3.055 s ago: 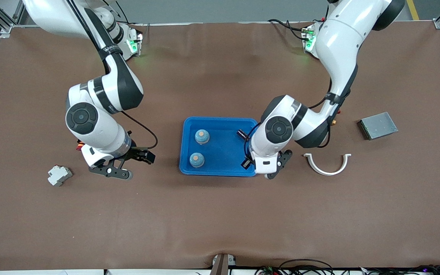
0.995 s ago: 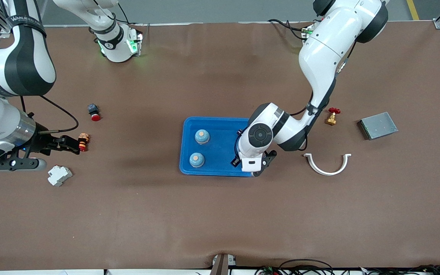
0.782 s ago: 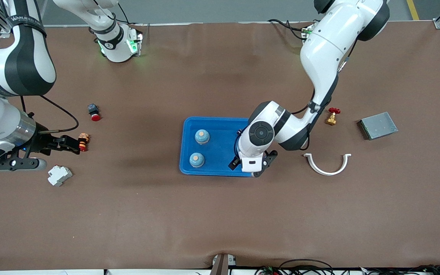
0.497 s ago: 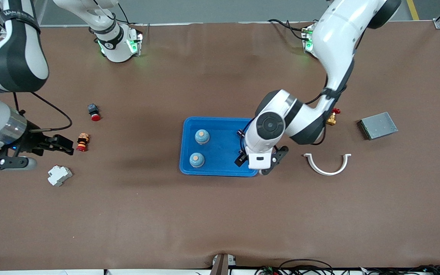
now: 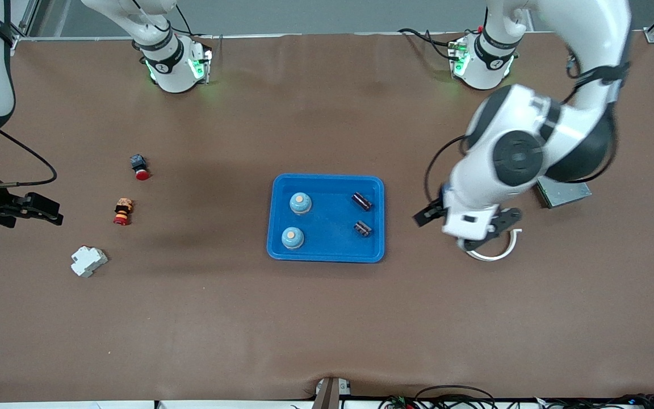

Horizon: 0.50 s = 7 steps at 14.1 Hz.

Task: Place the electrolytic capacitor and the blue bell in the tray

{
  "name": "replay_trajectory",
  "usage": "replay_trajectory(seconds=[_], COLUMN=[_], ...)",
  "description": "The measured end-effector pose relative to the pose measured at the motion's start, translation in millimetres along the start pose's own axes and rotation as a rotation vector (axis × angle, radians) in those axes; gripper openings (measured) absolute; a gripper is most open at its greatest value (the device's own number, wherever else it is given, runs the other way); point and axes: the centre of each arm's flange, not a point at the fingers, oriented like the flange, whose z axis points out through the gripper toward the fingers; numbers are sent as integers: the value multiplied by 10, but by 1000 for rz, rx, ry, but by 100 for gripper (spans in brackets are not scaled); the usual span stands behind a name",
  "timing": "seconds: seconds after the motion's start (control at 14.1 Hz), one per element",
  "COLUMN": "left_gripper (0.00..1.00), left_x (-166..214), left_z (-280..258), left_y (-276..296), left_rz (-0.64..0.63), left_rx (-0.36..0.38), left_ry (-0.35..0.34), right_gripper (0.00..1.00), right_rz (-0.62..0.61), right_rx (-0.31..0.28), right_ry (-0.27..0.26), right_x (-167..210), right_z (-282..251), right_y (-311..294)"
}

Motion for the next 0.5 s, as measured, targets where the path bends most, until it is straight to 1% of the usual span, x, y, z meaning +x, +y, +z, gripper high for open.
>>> replay_trajectory(seconds=[0.14, 0.21, 0.28, 0.43, 0.5], left_gripper=[100, 100, 100, 100, 100], left_x=[208, 273, 305, 312, 296], left_z=[-197, -247, -270, -270, -261], left_y=[-652, -954, -1216, -1555, -1658], left_rz=[113, 166, 215, 289, 316], left_rx=[-7, -6, -4, 1, 1], left_ry=[-11, -12, -15, -12, -1], right_gripper=[100, 100, 100, 100, 100], right_rz=[-12, -14, -12, -1, 6], right_rx=[1, 2, 5, 10, 10], right_ry=[20, 8, -26, -93, -105], right_x=[26, 13, -26, -137, -209], right_z=[-110, -142, -146, -210, -326], right_y=[-72, -84, -78, -19, 7])
